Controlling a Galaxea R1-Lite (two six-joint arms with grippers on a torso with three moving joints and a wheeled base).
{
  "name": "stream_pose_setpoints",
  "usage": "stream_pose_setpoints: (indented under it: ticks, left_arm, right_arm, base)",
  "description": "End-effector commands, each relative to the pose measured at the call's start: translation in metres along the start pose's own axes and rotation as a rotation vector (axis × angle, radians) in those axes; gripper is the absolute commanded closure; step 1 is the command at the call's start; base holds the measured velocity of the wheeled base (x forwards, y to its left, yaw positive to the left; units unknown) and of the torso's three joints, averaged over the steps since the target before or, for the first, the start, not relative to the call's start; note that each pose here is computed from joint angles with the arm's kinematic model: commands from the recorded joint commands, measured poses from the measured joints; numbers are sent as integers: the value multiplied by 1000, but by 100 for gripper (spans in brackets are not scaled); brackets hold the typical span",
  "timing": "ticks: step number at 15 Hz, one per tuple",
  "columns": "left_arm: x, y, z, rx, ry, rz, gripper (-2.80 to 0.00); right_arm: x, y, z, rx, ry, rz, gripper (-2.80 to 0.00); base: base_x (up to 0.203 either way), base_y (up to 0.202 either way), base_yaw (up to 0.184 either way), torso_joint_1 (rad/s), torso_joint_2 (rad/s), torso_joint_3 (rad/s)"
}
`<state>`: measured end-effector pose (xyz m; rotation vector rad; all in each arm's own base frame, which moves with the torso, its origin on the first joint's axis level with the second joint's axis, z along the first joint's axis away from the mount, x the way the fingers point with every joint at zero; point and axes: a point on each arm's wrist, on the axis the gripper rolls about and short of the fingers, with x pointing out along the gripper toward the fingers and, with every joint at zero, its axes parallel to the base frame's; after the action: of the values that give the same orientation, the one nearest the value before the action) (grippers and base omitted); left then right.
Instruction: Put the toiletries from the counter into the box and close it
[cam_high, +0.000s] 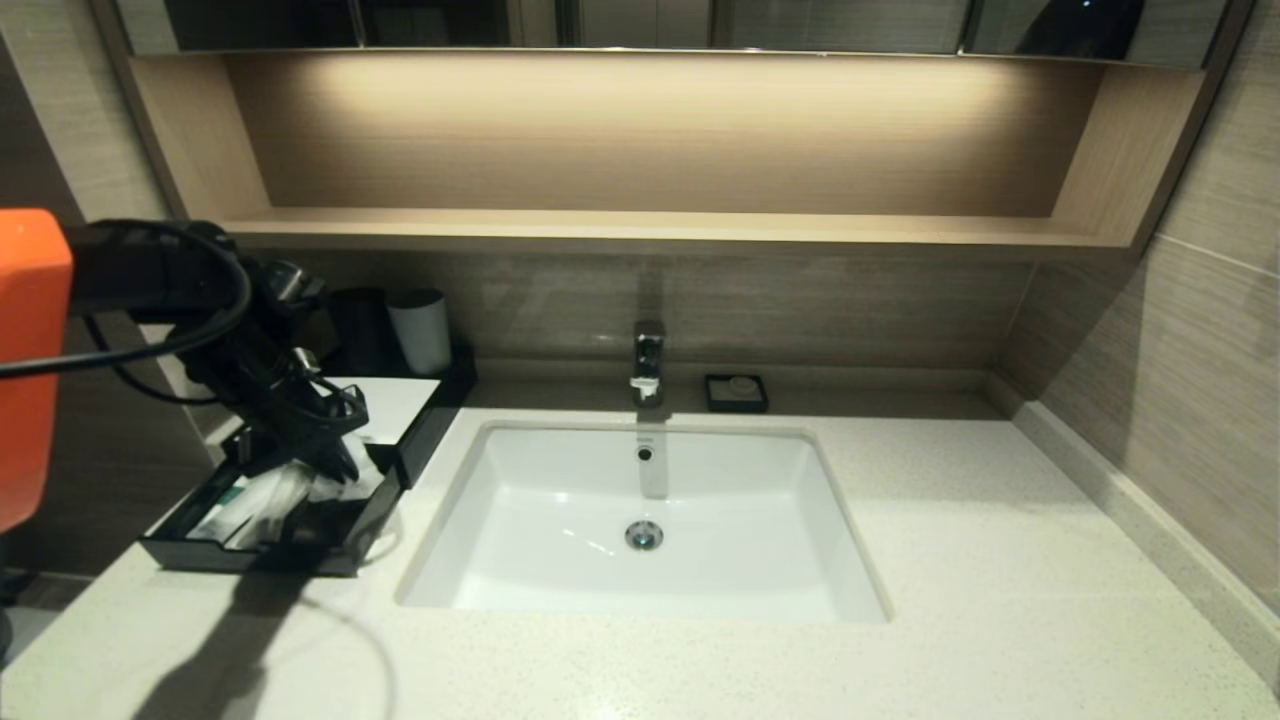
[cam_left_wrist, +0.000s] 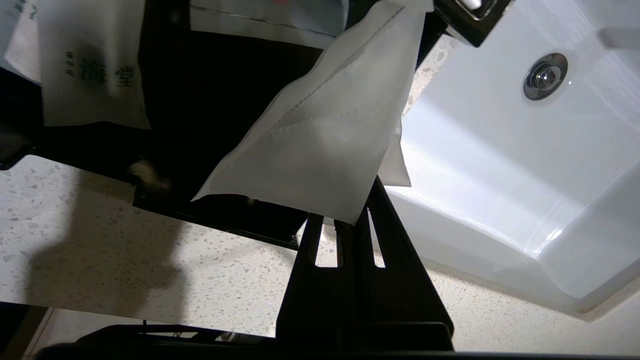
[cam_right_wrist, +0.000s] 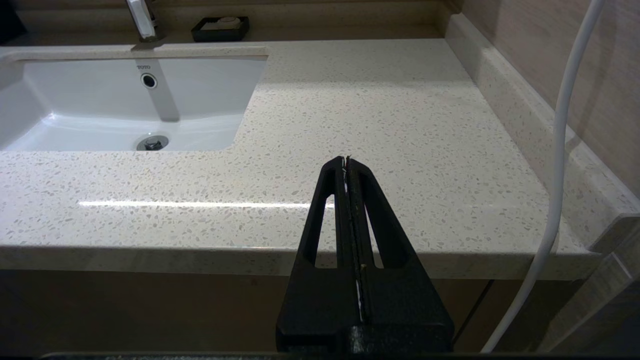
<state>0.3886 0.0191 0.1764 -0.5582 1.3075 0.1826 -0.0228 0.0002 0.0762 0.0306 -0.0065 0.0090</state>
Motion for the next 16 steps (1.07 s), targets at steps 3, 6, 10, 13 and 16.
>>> stream_pose_setpoints:
  ticks: [3, 6, 10, 13, 16]
  left_arm:
    - [1, 8, 3, -27, 13, -1, 0]
    - [2, 13, 5, -44, 20, 4, 0]
    - [5, 25, 11, -94, 49, -29, 0]
    - [14, 27, 13, -106, 67, -20, 0]
    - [19, 28, 13, -128, 82, -15, 0]
  right_arm:
    - [0, 0, 0, 0, 0, 0, 0]
    - [0, 0, 0, 0, 0, 0, 0]
    - [0, 0, 0, 0, 0, 0, 0]
    - [0, 0, 0, 0, 1, 0, 0]
    - [0, 0, 0, 0, 2, 0, 0]
  base:
    - [0, 0, 0, 0, 0, 0]
    - [0, 0, 0, 0, 0, 0]
    - [0, 0, 0, 0, 0, 0]
    - [0, 0, 0, 0, 0, 0]
    - [0, 0, 0, 0, 0, 0]
